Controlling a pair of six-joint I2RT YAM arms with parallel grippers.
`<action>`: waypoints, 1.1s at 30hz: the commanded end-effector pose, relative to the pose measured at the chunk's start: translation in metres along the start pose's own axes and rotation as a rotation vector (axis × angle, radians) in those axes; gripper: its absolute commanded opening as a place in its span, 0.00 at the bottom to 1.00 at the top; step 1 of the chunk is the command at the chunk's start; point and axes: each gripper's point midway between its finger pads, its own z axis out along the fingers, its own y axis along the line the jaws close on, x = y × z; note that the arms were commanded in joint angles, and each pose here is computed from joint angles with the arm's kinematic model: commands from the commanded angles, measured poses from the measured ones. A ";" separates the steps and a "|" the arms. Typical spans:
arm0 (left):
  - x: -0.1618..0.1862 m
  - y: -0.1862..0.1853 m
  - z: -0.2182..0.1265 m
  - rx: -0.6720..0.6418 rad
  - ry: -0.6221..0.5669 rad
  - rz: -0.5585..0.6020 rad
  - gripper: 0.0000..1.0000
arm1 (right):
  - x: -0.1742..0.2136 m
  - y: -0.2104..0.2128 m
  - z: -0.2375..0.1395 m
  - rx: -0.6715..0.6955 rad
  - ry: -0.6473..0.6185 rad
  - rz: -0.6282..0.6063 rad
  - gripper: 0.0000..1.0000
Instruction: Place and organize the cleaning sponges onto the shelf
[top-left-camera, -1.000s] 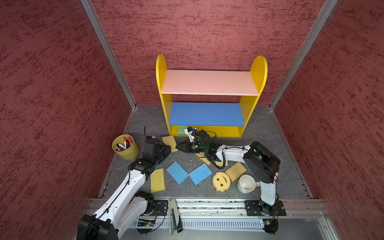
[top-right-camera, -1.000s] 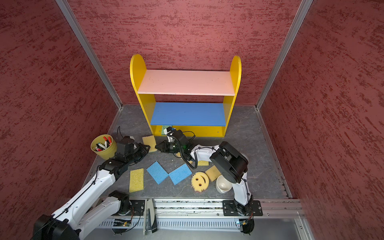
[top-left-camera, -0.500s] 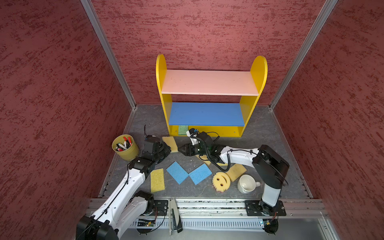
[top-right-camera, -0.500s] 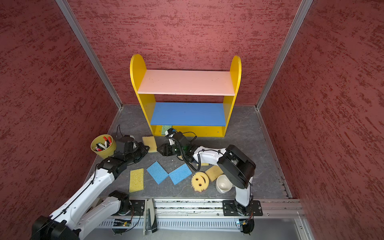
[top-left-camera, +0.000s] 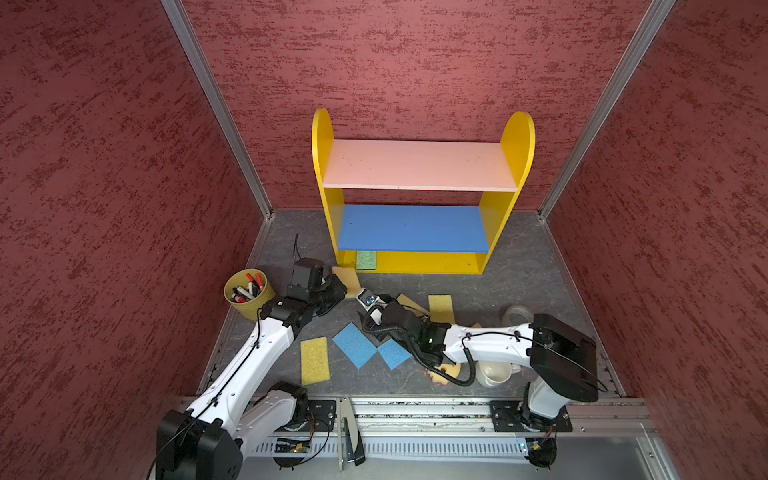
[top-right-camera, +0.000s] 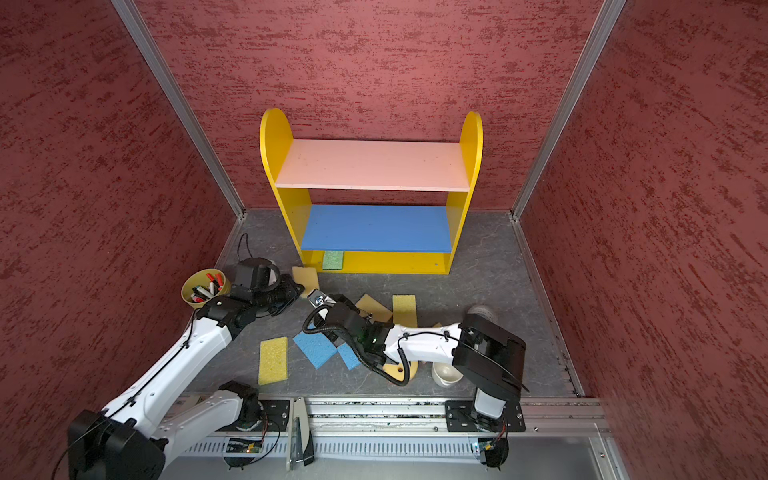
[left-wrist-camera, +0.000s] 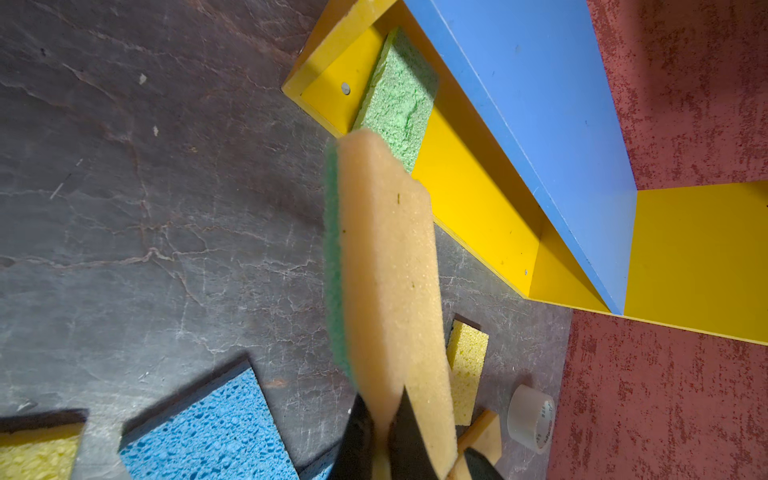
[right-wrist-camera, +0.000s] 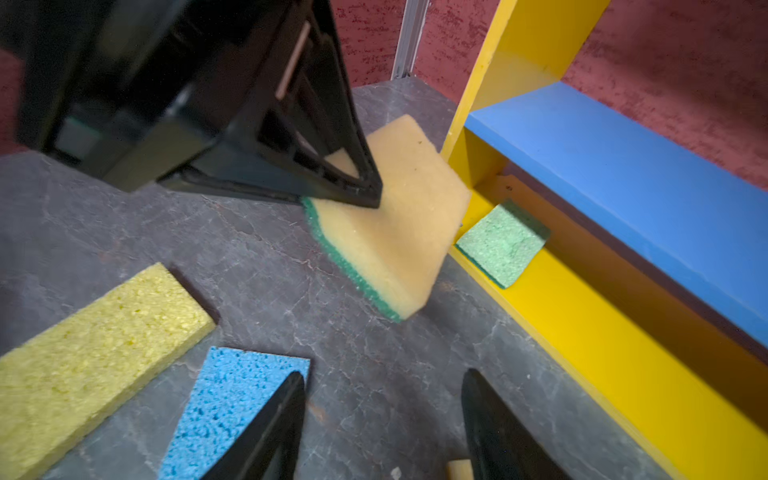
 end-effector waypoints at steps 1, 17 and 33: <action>0.006 0.000 -0.006 0.008 0.016 0.005 0.05 | -0.029 -0.005 0.003 0.093 -0.082 -0.128 0.63; 0.017 0.001 -0.006 0.021 0.049 -0.007 0.06 | -0.053 0.020 0.021 0.224 -0.199 -0.499 0.67; 0.021 -0.005 -0.005 0.054 0.070 -0.027 0.06 | -0.042 0.035 0.039 0.164 -0.170 -0.506 0.36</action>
